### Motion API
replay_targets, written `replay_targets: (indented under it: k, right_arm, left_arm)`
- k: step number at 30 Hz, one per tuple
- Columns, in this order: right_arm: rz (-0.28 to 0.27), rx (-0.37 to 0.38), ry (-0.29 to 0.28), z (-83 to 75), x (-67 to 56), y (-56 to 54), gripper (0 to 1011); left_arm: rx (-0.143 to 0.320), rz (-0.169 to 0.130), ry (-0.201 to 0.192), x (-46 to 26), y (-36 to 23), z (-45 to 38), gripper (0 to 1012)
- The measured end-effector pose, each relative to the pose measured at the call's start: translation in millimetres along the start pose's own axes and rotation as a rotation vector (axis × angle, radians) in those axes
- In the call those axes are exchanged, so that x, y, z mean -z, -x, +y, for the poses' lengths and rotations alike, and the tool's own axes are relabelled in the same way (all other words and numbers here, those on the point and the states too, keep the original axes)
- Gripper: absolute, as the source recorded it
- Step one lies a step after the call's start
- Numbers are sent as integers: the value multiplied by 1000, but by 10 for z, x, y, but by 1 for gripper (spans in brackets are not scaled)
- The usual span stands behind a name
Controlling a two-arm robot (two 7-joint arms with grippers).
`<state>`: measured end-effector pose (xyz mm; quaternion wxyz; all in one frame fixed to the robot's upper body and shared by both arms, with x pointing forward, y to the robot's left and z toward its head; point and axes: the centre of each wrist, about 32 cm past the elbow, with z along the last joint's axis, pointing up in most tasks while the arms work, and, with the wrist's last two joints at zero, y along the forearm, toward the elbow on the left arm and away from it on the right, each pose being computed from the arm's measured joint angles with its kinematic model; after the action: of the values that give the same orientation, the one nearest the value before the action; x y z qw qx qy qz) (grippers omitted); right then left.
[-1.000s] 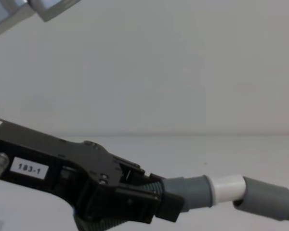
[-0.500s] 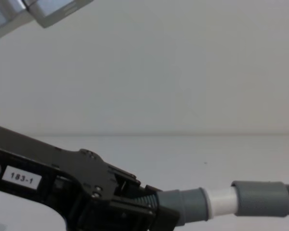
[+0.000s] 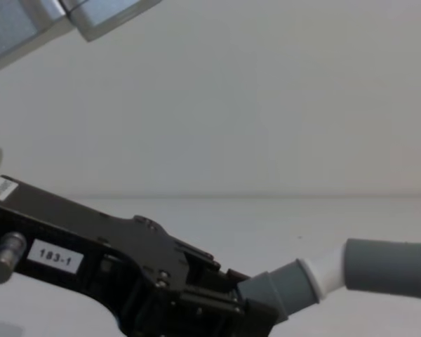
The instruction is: Use both hands to pick up one end of the pipe from the table, align the ends, and insert them.
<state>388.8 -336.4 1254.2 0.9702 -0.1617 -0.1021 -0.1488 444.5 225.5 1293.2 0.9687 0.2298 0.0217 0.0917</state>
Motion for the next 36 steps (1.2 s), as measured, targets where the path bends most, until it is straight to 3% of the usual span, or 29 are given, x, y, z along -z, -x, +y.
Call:
replay_targets:
  k: [10,25,36]
  right_arm:
    - [-20,-47,-21,-35,-30,12,85]
    - [-38,-75,-25,-57,-57,0,85]
    - [-39,-53,-17,-45,-54,-5,85]
  left_arm:
    - [-4,-12,4,-23,6,-20,333]
    - [-16,-19,-1,-28,83,27,333]
    - [-23,-29,-36,-60,128,64,333]
